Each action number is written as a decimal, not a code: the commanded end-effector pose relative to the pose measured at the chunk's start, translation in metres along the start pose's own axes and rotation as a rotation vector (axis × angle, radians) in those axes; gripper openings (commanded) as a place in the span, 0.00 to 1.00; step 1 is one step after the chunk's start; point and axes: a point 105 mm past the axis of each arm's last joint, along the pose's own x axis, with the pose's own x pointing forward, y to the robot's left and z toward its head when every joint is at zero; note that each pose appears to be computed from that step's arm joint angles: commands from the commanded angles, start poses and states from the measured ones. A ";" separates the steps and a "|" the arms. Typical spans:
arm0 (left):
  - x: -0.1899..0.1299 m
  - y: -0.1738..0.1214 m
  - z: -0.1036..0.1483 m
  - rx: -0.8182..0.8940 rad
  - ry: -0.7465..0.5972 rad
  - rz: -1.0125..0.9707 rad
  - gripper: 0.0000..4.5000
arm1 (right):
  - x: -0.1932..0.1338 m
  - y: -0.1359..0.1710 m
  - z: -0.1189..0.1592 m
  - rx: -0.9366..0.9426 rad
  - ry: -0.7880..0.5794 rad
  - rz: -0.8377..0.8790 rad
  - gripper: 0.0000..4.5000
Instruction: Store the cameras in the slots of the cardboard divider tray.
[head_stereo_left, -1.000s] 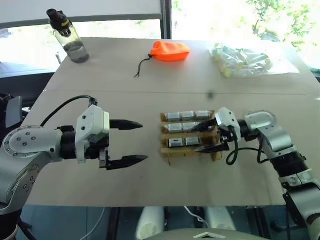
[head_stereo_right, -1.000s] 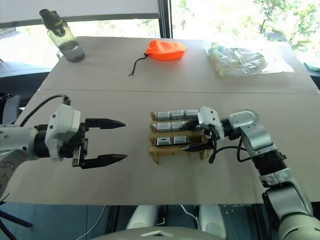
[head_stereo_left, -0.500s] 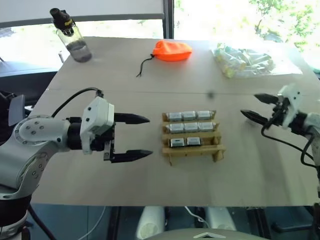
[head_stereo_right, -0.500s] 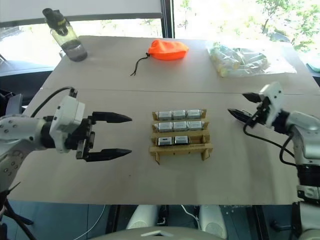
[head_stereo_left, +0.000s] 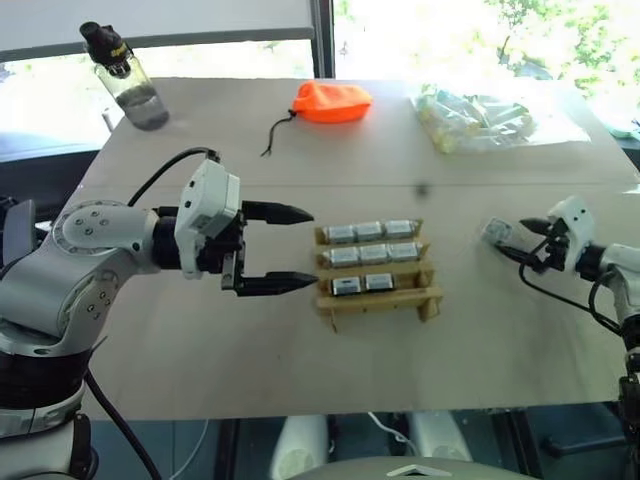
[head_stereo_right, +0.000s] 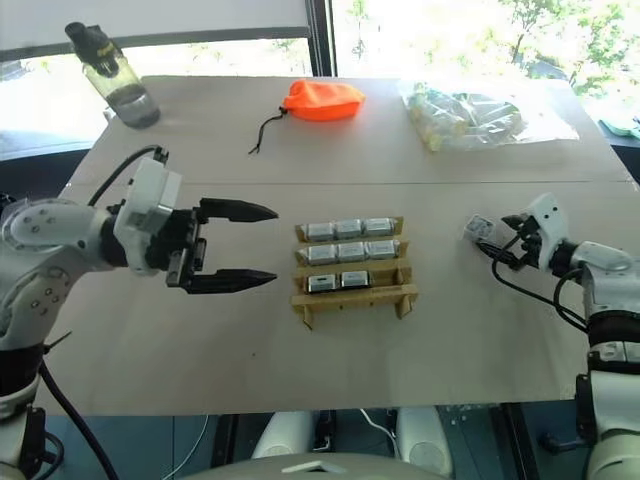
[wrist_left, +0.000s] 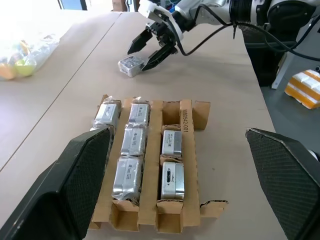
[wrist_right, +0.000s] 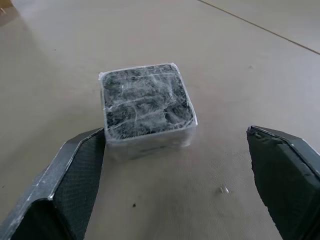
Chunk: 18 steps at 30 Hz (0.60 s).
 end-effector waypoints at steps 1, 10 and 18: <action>0.000 -0.004 0.010 0.019 -0.023 -0.006 1.00 | 0.001 -0.003 0.003 -0.026 0.000 0.013 0.99; -0.002 -0.007 0.007 -0.007 -0.015 0.004 1.00 | 0.001 -0.003 0.011 -0.048 -0.065 0.047 0.59; 0.016 -0.001 0.012 -0.057 -0.077 -0.025 1.00 | 0.006 0.029 0.061 -0.325 -0.208 0.152 0.42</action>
